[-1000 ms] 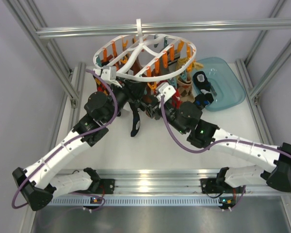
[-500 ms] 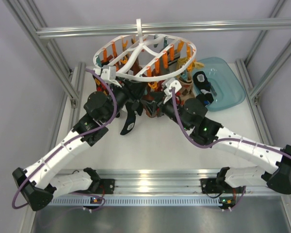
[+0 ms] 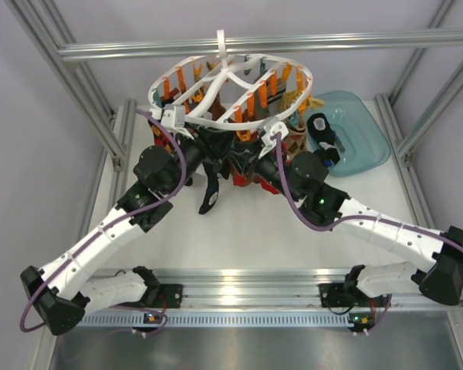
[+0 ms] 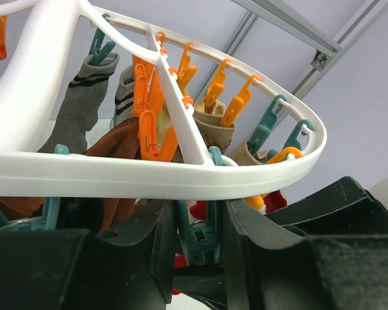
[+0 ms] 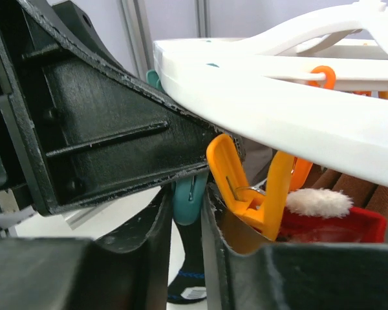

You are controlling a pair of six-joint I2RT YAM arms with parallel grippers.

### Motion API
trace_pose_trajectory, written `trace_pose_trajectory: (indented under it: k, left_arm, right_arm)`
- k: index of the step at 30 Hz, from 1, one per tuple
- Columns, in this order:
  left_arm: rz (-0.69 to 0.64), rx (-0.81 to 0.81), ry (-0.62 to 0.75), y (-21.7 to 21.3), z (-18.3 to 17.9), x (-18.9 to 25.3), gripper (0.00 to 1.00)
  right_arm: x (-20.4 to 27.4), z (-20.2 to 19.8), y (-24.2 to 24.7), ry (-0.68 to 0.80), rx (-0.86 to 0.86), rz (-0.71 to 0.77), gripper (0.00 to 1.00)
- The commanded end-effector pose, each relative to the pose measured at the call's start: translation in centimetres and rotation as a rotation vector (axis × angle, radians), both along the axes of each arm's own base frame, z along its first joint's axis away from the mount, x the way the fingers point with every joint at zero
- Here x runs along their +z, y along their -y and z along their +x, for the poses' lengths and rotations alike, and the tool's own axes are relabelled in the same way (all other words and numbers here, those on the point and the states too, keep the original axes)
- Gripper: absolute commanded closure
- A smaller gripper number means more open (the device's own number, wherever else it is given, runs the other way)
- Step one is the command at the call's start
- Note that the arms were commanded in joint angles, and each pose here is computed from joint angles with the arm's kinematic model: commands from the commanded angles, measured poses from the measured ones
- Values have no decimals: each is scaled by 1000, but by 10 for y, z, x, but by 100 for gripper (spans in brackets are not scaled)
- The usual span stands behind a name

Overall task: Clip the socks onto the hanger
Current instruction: Open the clamp at the hanger.

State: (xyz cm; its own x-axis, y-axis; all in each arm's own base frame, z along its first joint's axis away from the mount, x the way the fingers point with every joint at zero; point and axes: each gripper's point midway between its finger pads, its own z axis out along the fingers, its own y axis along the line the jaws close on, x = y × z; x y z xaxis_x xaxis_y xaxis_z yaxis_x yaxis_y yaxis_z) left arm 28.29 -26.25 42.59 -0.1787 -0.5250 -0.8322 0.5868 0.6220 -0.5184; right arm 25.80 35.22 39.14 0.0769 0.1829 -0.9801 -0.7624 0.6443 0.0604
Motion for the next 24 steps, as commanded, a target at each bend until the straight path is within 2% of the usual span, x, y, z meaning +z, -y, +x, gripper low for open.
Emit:
trace_pose_trajectory:
  k: [1,4,7,8,9,10,12,13,16,20,24]
  left_arm:
    - [-60,-60,65,3,-14,22,100]
    - [-57,-44,67,0,-13,18,100]
    - [-64,-6,84,-8,-12,19,100]
    - [-70,24,95,-13,-9,21,94]
    - [-60,35,96,-15,-8,18,94]
    - [-68,50,120,-19,-9,21,87]
    - [-79,89,129,-26,-6,22,80]
    - [-88,103,147,-29,-6,26,72]
    - [-109,138,171,-36,-5,25,56]
    - [-124,195,201,-46,-1,29,43]
    - [-144,200,251,-50,-5,40,38]
  right_arm:
    - [43,-1,1,63,17,103,81]
    - [42,0,0,64,19,101,100]
    - [39,0,0,62,16,96,100]
    - [36,0,0,62,17,93,100]
    - [34,0,0,59,18,89,100]
    - [30,0,-1,56,19,86,100]
    - [26,1,-1,46,14,84,100]
    - [25,3,-1,36,8,90,100]
    - [21,4,-2,22,9,92,100]
    - [18,4,-6,19,20,87,100]
    - [15,3,-9,16,31,75,100]
